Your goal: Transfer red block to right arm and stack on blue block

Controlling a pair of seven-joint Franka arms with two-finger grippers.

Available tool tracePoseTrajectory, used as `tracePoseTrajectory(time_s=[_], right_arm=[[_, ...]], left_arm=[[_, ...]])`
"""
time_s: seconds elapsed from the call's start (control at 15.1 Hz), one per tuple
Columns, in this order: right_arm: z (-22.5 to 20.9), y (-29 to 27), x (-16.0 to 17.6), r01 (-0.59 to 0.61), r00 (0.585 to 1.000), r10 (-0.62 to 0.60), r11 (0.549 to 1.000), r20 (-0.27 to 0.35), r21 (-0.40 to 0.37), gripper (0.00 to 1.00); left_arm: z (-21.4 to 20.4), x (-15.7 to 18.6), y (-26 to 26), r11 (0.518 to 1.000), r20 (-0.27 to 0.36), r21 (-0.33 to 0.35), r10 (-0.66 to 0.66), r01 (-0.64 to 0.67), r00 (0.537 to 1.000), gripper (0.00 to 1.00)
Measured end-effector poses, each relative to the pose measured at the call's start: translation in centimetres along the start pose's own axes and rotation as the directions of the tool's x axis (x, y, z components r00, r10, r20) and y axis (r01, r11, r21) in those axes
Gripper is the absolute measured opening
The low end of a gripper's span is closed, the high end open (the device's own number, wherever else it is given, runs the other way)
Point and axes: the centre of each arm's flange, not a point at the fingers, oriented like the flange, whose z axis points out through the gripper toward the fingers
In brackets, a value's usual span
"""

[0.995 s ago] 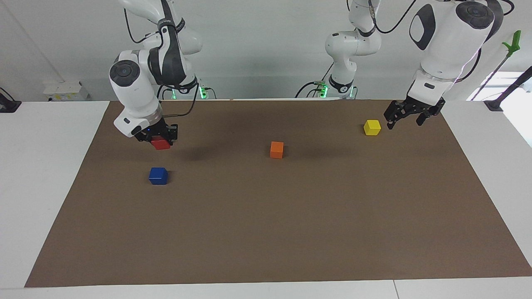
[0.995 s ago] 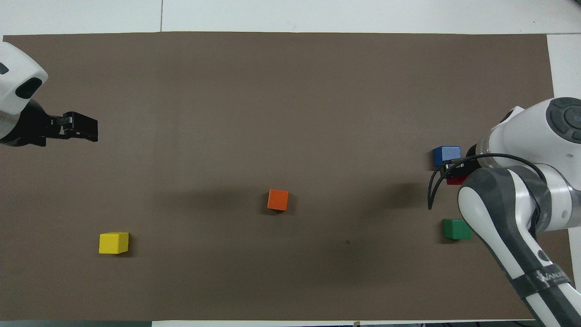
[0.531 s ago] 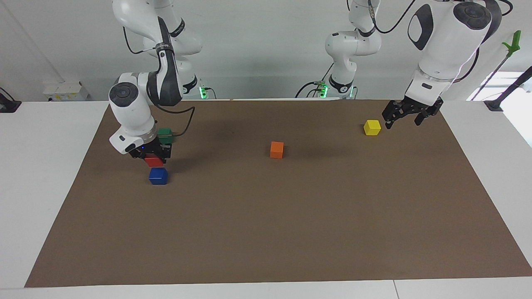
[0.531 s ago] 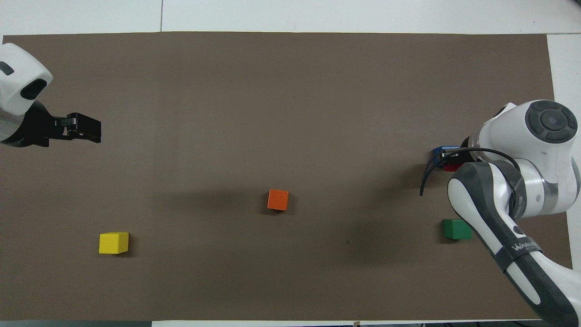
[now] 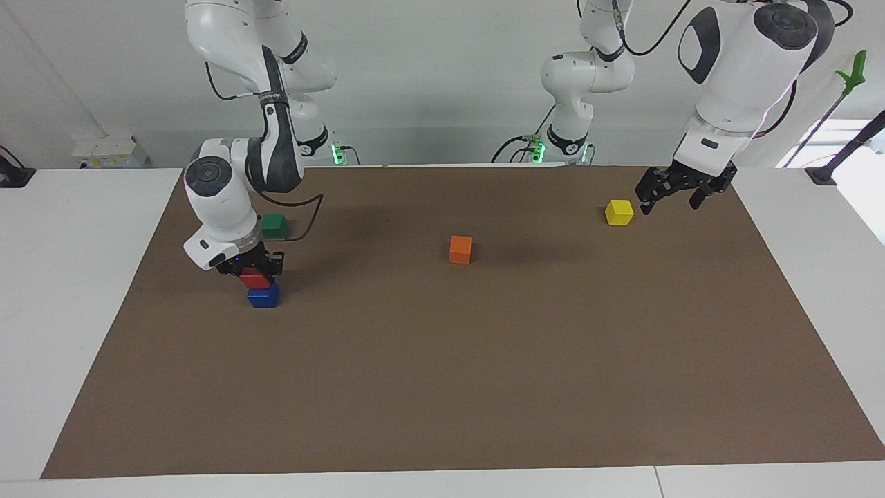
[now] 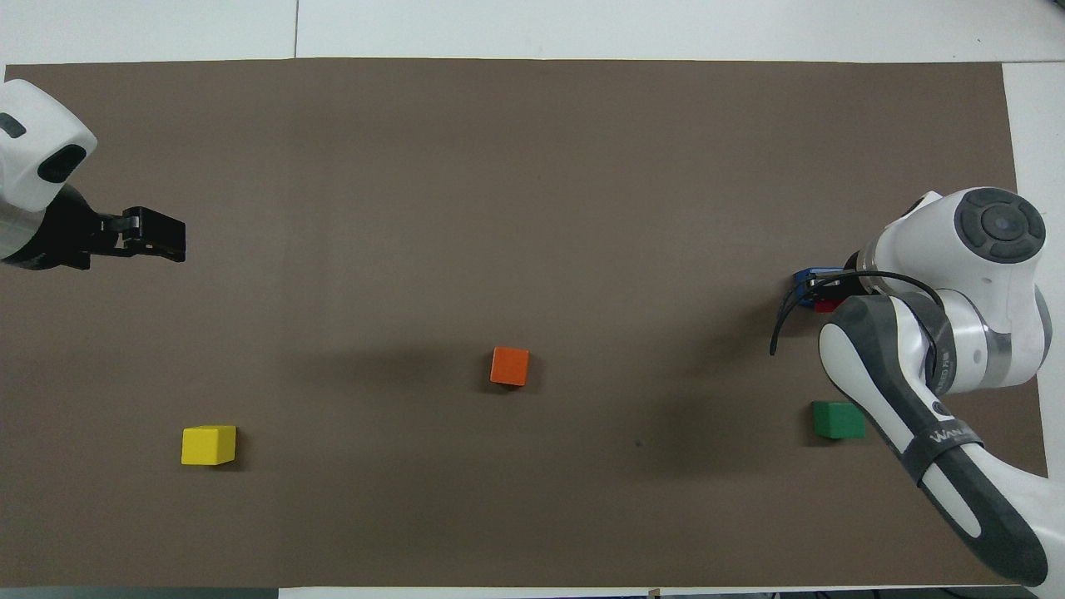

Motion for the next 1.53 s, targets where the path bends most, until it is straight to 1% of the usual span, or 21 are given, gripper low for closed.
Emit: tracePoseTrajectory(time_s=[0.4,0.53,0.6,0.8,0.86,1.06,1.19,1.33,1.39,1.53], right_arm=[[0.0,0.3,0.1,-0.009,1.0,0.009,1.0,-0.006,0.001,0.59],[0.1,0.7,0.1,-0.017,1.0,0.017,1.0,-0.007,0.003,0.61],[0.2,0.8,0.1,-0.02,1.0,0.02,1.0,-0.007,0.005,0.68],[0.1,0.8,0.2,-0.022,1.0,0.022,1.0,-0.01,0.006,0.97],[0.0,0.8,0.3,-0.023,1.0,0.023,1.0,-0.013,0.006,0.99],[-1.3,0.9,0.9,-0.033,0.999,0.033,0.999,-0.019,0.013,1.0],[-4.0,1.1,1.9,-0.038,0.999,0.038,0.999,0.001,0.01,1.0],[-8.4,1.4,2.9,-0.043,0.999,0.043,0.999,0.01,0.006,1.0],[-10.7,1.5,3.2,-0.04,0.999,0.04,0.999,0.0,0.006,1.0],[-15.1,1.8,3.3,-0.015,0.999,0.016,0.999,-0.044,0.032,1.0]], left_arm=[[0.0,0.0,0.1,1.0,0.0,0.0,0.001,-0.001,1.0,1.0],[0.0,0.0,0.1,1.0,0.0,0.0,0.002,-0.002,1.0,1.0],[0.0,0.0,0.1,1.0,0.001,0.0,0.002,-0.002,1.0,1.0],[0.0,0.0,0.1,1.0,0.001,0.0,0.002,-0.002,1.0,1.0],[0.0,0.0,0.1,1.0,0.001,0.0,0.002,-0.002,1.0,1.0],[0.0,0.0,0.2,1.0,0.002,0.0,0.003,-0.003,1.0,1.0],[0.0,-0.1,0.2,1.0,0.003,0.0,0.004,-0.004,1.0,1.0],[0.1,-0.1,0.3,1.0,0.009,-0.002,0.004,-0.004,1.0,1.0],[0.1,-0.2,0.4,1.0,0.015,-0.015,0.003,-0.003,1.0,1.0],[0.1,-0.3,0.7,0.998,0.025,-0.056,0.0,0.002,1.0,1.0]])
